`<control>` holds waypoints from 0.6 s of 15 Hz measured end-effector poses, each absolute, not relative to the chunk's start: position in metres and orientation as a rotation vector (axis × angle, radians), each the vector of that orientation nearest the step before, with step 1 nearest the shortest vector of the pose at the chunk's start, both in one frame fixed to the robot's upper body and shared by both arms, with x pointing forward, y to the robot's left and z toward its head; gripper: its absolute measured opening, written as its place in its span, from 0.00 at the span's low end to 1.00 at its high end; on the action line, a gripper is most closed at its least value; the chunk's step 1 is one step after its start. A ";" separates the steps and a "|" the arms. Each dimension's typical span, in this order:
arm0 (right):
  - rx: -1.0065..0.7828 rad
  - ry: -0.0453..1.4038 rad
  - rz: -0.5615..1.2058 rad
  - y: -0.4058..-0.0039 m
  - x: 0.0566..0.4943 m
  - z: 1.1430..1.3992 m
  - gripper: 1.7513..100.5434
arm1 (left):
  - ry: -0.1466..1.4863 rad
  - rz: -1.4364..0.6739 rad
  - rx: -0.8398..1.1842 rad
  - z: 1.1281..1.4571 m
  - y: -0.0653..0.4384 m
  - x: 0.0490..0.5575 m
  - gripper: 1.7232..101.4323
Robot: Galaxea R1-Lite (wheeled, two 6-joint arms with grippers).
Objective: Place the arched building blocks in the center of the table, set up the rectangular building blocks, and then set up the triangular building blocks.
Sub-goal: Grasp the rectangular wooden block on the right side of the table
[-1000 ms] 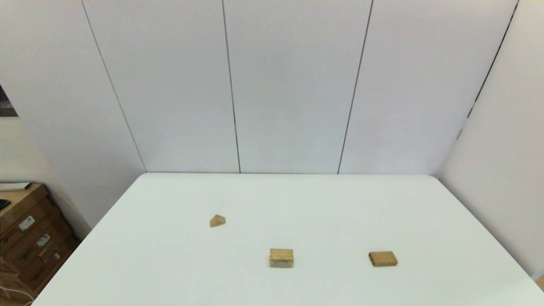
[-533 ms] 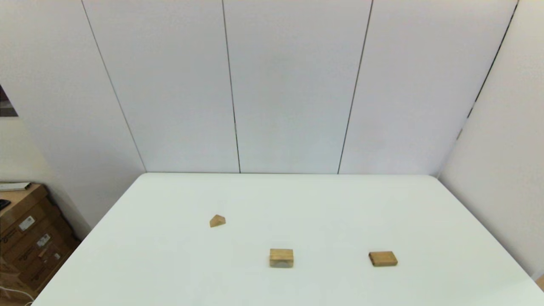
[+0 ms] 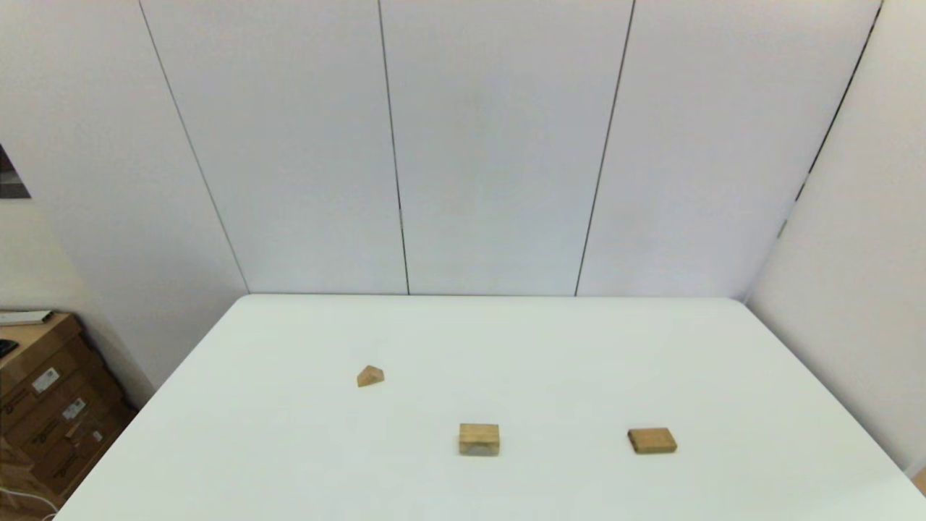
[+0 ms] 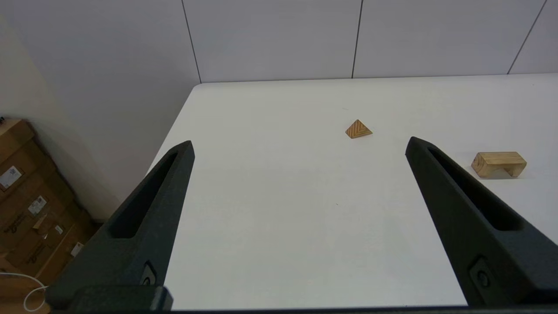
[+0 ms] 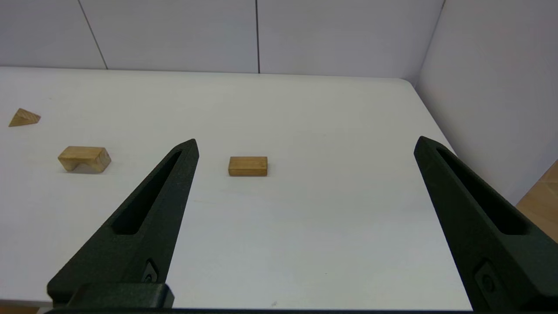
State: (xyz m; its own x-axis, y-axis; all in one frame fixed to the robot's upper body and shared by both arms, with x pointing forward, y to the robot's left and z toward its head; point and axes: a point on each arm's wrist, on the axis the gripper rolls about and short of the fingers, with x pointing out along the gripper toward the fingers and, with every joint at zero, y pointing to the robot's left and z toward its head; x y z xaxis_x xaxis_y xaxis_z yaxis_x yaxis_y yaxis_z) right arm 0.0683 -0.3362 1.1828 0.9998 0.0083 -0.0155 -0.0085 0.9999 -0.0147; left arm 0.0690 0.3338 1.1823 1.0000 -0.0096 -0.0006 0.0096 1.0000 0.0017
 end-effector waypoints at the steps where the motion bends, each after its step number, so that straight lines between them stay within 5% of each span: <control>1: -0.015 0.015 0.009 -0.336 0.068 1.183 0.97 | 0.001 -0.009 0.001 1.182 0.334 0.069 0.96; 9: -0.018 0.015 0.009 -0.336 0.068 1.183 0.97 | 0.001 -0.010 0.002 1.182 0.334 0.069 0.96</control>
